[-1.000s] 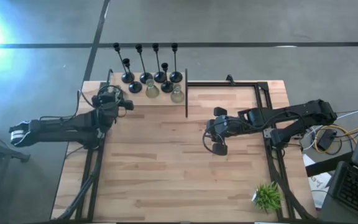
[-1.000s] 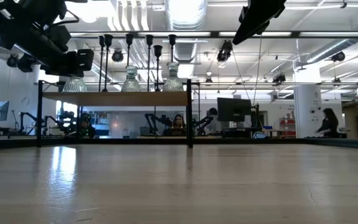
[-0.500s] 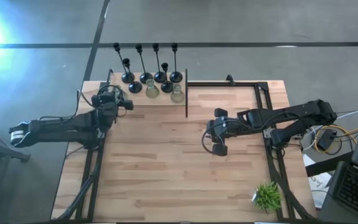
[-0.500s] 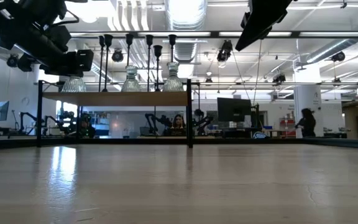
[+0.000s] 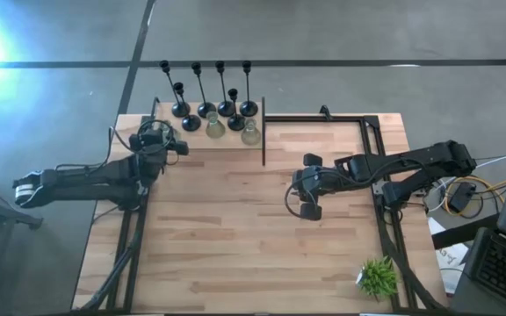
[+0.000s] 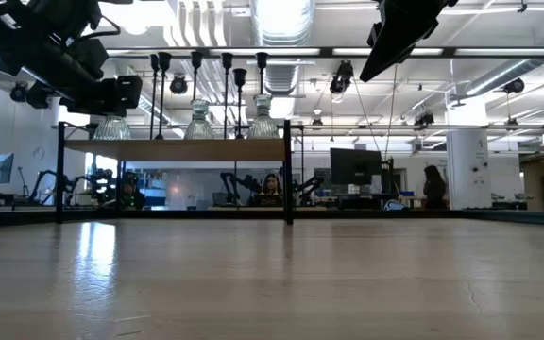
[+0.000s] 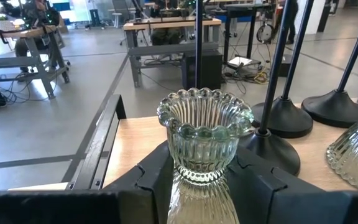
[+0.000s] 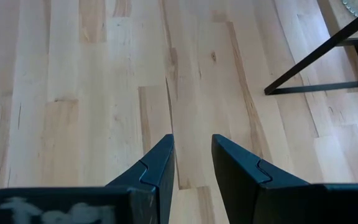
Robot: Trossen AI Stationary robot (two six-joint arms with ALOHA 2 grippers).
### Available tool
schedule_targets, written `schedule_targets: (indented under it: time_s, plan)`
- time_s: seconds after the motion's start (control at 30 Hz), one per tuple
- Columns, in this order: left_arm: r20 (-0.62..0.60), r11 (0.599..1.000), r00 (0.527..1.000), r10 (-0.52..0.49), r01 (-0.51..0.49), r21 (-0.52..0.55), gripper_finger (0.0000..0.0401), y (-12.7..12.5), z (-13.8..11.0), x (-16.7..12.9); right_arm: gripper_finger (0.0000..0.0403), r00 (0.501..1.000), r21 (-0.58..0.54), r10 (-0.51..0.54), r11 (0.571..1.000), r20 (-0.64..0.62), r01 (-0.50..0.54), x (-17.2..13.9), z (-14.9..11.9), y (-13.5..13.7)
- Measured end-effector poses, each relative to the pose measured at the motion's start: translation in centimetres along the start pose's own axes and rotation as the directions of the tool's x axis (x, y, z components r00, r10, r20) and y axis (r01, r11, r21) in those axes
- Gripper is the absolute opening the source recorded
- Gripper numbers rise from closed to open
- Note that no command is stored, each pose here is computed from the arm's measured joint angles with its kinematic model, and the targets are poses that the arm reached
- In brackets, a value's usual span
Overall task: Pick & Place candle stick holders
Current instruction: Put the green candleholder on the shelf, then return to Home Position
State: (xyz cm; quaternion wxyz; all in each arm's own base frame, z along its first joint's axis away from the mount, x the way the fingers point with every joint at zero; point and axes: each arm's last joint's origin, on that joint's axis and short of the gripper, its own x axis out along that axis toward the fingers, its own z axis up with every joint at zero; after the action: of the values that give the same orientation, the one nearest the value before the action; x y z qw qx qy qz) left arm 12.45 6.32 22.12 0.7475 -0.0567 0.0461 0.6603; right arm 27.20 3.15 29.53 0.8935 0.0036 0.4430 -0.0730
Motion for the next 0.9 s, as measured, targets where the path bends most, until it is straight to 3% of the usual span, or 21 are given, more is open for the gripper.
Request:
schedule_targets:
  time_s: [0.2, 0.9]
  plan:
    - [0.003, 1.000, 1.000, -0.001, 0.001, 0.012, 0.0143, 0.12, 0.11, -0.07, 0.0100, 1.000, 0.000, 0.000, 1.000, 0.000, 0.000, -0.01, 0.00, 0.00]
    - [0.012, 0.999, 0.999, -0.031, 0.031, -0.030, 0.0271, 0.43, 0.48, -0.30, 0.0100, 1.000, 0.004, 0.001, 1.000, 0.001, -0.001, -0.05, 0.01, -0.01]
